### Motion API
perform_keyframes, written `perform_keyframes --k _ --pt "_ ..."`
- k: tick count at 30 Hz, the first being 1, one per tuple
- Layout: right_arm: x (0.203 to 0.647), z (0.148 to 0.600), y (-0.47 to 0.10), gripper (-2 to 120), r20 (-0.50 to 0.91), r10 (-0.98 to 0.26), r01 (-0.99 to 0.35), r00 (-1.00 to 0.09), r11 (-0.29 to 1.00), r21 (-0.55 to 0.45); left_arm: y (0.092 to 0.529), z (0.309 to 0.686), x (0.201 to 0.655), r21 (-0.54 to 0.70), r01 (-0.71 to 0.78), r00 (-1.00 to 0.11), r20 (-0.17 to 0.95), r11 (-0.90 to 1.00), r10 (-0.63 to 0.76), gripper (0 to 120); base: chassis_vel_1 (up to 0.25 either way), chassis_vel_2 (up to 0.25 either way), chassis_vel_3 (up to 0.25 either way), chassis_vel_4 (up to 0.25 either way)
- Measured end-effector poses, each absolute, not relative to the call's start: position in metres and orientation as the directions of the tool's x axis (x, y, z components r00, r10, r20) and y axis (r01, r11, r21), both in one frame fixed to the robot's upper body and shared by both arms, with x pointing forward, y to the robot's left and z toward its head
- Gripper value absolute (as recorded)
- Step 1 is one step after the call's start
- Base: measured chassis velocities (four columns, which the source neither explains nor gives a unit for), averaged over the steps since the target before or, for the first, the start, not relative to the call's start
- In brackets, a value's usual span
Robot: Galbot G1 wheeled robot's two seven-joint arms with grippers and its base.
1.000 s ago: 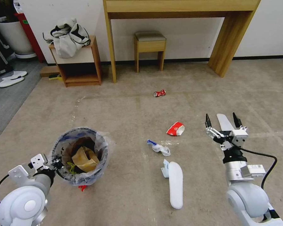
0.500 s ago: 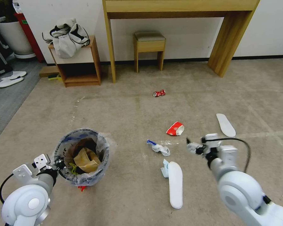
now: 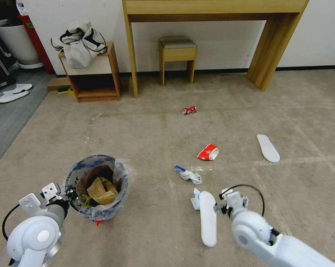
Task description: Pick up the trash bin and place the garbage on the floor into it.
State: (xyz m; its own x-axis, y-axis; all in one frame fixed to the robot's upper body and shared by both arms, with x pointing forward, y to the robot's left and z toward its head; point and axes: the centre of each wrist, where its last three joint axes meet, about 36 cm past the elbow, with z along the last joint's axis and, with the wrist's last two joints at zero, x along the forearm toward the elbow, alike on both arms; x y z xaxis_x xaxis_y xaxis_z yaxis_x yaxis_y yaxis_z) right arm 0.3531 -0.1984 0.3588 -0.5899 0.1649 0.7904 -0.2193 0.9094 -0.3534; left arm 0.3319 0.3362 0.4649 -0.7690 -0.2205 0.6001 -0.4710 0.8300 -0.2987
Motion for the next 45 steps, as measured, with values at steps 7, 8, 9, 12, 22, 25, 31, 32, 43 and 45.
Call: perform_keyframes --k 7,8,9,12,22,25,31,32,43,45 --pt "0.355 0.341 -0.173 100 0.823 0.156 -0.216 -0.546 0.923 -0.318 0.338 0.459 0.335 -0.296 -0.48 -0.762 0.607 0.826 -0.226 0 0.0 0.0 0.0 0.0" --pt "0.355 0.341 -0.173 100 0.823 0.156 -0.216 -0.546 0.923 -0.318 0.338 0.459 0.335 -0.296 -0.48 -0.762 0.607 0.826 -0.226 0 0.0 0.0 0.0 0.0" --pt "0.355 0.338 -0.169 100 0.827 0.154 -0.216 -0.541 0.924 -0.314 0.337 0.459 0.335 -0.296 -0.48 -0.762 0.607 0.826 -0.226 0 0.0 0.0 0.0 0.0" --pt "0.355 0.331 -0.165 100 0.835 0.155 -0.215 -0.529 0.926 -0.309 0.338 0.458 0.335 -0.296 -0.481 -0.761 0.608 0.825 -0.226 0 0.0 0.0 0.0 0.0" --pt "0.359 0.291 -0.153 100 0.841 0.194 -0.206 -0.505 0.919 -0.335 0.342 0.457 0.333 -0.292 -0.482 -0.762 0.604 0.826 -0.231 0 0.0 0.0 0.0 0.0" --pt "0.358 0.286 -0.147 100 0.843 0.187 -0.204 -0.505 0.923 -0.327 0.342 0.456 0.333 -0.292 -0.482 -0.763 0.604 0.826 -0.231 0 0.0 0.0 0.0 0.0" --pt "0.357 0.275 -0.136 100 0.837 0.178 -0.191 -0.518 0.929 -0.316 0.342 0.454 0.334 -0.294 -0.482 -0.762 0.606 0.825 -0.228 0 0.0 0.0 0.0 0.0" --pt "0.357 0.27 -0.132 100 0.831 0.18 -0.185 -0.526 0.93 -0.318 0.343 0.454 0.334 -0.295 -0.482 -0.762 0.607 0.825 -0.228 0 0.0 0.0 0.0 0.0" --pt "0.365 0.261 -0.123 100 0.818 0.184 -0.166 -0.545 0.933 -0.321 0.346 0.451 0.333 -0.293 -0.482 -0.761 0.607 0.826 -0.229 0 0.0 0.0 0.0 0.0" --pt "0.368 0.262 -0.125 96 0.813 0.188 -0.162 -0.55 0.932 -0.325 0.346 0.45 0.333 -0.292 -0.483 -0.761 0.607 0.825 -0.23 0 0.0 0.0 0.0 0.0"
